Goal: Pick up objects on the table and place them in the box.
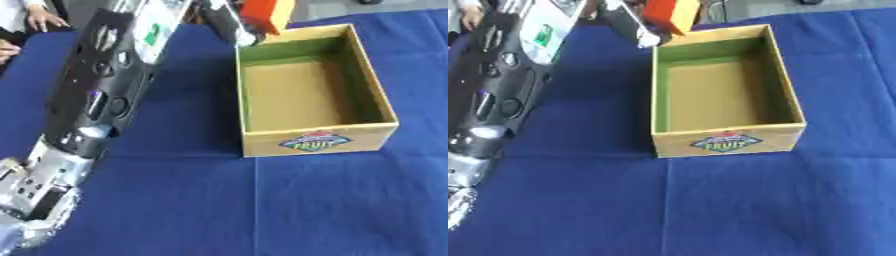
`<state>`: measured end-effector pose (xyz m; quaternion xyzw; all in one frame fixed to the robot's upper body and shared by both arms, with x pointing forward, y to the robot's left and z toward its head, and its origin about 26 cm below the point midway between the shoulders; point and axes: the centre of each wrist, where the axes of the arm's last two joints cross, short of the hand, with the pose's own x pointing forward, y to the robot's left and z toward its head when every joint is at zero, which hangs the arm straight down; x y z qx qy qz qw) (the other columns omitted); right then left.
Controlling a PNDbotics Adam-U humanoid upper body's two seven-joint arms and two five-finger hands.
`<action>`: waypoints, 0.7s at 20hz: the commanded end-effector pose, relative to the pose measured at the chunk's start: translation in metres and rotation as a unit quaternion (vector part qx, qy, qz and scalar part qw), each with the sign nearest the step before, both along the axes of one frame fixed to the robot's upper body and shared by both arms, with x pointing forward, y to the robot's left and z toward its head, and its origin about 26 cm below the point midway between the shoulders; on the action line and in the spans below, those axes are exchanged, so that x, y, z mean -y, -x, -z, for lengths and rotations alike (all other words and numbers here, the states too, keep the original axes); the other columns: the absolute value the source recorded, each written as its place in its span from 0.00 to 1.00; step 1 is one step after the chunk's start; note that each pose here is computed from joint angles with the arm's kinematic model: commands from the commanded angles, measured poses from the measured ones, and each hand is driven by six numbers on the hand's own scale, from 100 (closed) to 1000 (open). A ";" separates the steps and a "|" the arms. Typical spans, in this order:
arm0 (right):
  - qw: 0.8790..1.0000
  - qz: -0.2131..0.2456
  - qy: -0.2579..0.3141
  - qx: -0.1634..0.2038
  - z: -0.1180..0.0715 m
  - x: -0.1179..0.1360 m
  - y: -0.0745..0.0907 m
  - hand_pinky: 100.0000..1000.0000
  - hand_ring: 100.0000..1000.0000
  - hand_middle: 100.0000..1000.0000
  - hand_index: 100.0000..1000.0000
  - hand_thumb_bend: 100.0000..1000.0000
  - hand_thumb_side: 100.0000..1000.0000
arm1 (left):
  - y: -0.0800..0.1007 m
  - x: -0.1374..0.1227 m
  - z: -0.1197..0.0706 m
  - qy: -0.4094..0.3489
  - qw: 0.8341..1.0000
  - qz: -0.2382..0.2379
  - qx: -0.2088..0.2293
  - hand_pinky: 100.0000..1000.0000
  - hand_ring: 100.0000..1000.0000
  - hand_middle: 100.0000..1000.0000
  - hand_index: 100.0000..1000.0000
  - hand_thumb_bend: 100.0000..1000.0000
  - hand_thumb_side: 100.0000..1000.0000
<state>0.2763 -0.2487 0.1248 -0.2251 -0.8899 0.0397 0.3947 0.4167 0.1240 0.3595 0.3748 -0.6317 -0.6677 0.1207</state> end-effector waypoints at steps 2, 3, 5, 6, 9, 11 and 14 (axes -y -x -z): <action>1.000 -0.007 0.006 0.013 -0.008 0.000 0.000 0.79 0.96 0.67 0.94 0.00 0.97 | -0.003 0.022 0.002 0.008 1.000 0.025 0.009 0.02 0.29 0.23 0.62 0.00 0.16; 1.000 -0.008 0.006 0.013 -0.008 0.000 0.000 0.79 0.96 0.67 0.94 0.00 0.98 | -0.006 0.027 0.007 0.005 1.000 0.027 0.004 0.03 0.29 0.23 0.62 0.00 0.16; 1.000 -0.009 0.006 0.013 -0.008 -0.001 -0.001 0.79 0.96 0.67 0.94 0.00 0.98 | -0.013 0.035 0.019 -0.009 1.000 0.024 -0.009 0.03 0.30 0.24 0.62 0.00 0.16; 1.000 -0.010 0.006 0.013 -0.009 -0.001 -0.001 0.79 0.96 0.67 0.94 0.00 0.98 | -0.016 0.038 0.024 -0.015 1.000 0.022 -0.015 0.03 0.30 0.24 0.62 0.00 0.16; 1.000 -0.012 0.006 0.015 -0.009 -0.002 -0.001 0.80 0.96 0.67 0.94 0.00 0.98 | -0.026 0.044 0.045 -0.036 0.999 0.011 -0.037 0.04 0.30 0.24 0.62 0.00 0.16; 1.000 -0.012 0.006 0.015 -0.010 -0.002 -0.002 0.80 0.96 0.67 0.94 0.00 0.98 | -0.032 0.048 0.057 -0.045 0.998 0.004 -0.045 0.05 0.31 0.24 0.63 0.00 0.15; 1.000 -0.016 0.004 0.015 -0.012 -0.004 -0.003 0.80 0.96 0.67 0.94 0.00 0.98 | -0.035 0.054 0.069 -0.061 0.997 -0.001 -0.046 0.06 0.32 0.25 0.63 0.00 0.15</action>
